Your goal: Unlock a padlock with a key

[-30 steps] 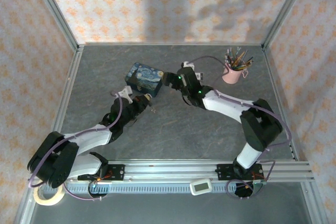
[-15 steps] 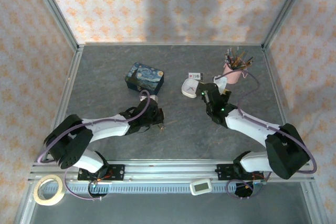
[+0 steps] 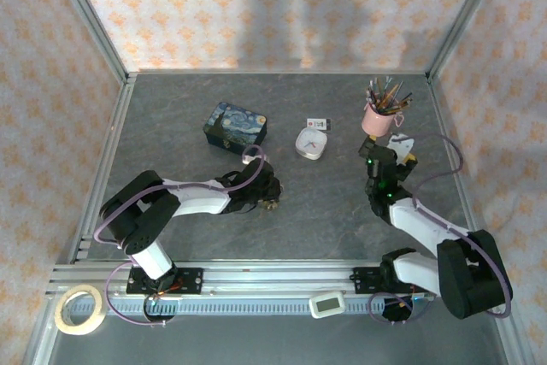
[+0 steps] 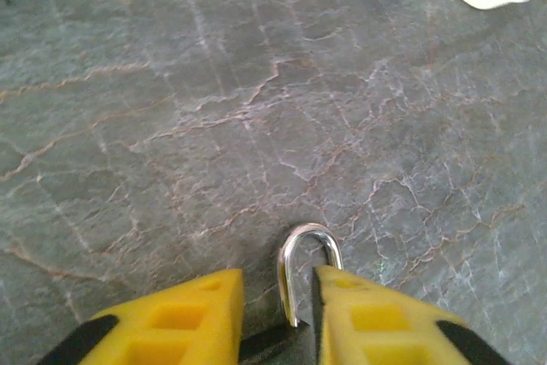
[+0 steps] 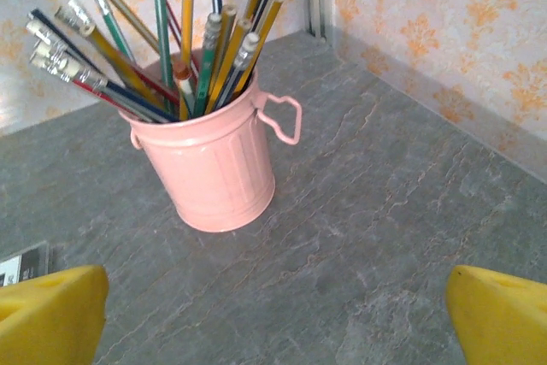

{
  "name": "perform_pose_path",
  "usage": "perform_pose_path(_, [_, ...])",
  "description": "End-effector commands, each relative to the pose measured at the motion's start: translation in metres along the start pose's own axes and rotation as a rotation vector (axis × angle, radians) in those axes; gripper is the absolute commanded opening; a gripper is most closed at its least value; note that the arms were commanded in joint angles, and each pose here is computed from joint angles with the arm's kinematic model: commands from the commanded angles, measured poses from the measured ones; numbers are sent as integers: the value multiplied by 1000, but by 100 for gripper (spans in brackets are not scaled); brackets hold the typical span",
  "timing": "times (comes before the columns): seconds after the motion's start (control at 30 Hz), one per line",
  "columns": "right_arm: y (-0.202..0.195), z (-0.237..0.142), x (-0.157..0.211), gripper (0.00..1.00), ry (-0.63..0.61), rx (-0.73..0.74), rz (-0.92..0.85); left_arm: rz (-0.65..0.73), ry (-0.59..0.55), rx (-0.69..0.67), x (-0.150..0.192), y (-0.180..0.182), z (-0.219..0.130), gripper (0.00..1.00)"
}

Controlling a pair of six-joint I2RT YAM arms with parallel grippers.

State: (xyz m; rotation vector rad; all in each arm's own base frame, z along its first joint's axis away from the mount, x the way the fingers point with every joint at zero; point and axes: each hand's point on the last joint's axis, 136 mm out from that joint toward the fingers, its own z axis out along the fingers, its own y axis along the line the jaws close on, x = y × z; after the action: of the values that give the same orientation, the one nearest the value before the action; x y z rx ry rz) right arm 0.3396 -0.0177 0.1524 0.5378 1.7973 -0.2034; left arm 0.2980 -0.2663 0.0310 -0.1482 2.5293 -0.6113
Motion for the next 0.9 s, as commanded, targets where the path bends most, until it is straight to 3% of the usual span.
perform_pose_path(0.0, [-2, 2, -10, 100, -47, -16, 8, 4, -57, -8, -15, -6, -5, 38])
perform_pose_path(0.17, [-12, 12, -10, 100, -61, 13, -18, 1, -133, -15, -38, -5, -22, 51])
perform_pose_path(0.4, [-11, 28, -4, 100, -103, -25, -49, 5, -392, -93, -122, 39, -79, 61])
perform_pose_path(0.6, [-3, 38, -8, 100, -141, -81, -37, 8, -700, -385, -179, 120, -154, 87])
perform_pose_path(0.7, [-4, 48, -1, 100, -118, -85, -23, -61, -881, -628, -186, 171, -198, 99])
perform_pose_path(0.87, [-5, 46, 7, 100, -131, -107, -15, -102, -1060, -871, -172, 222, -237, 99])
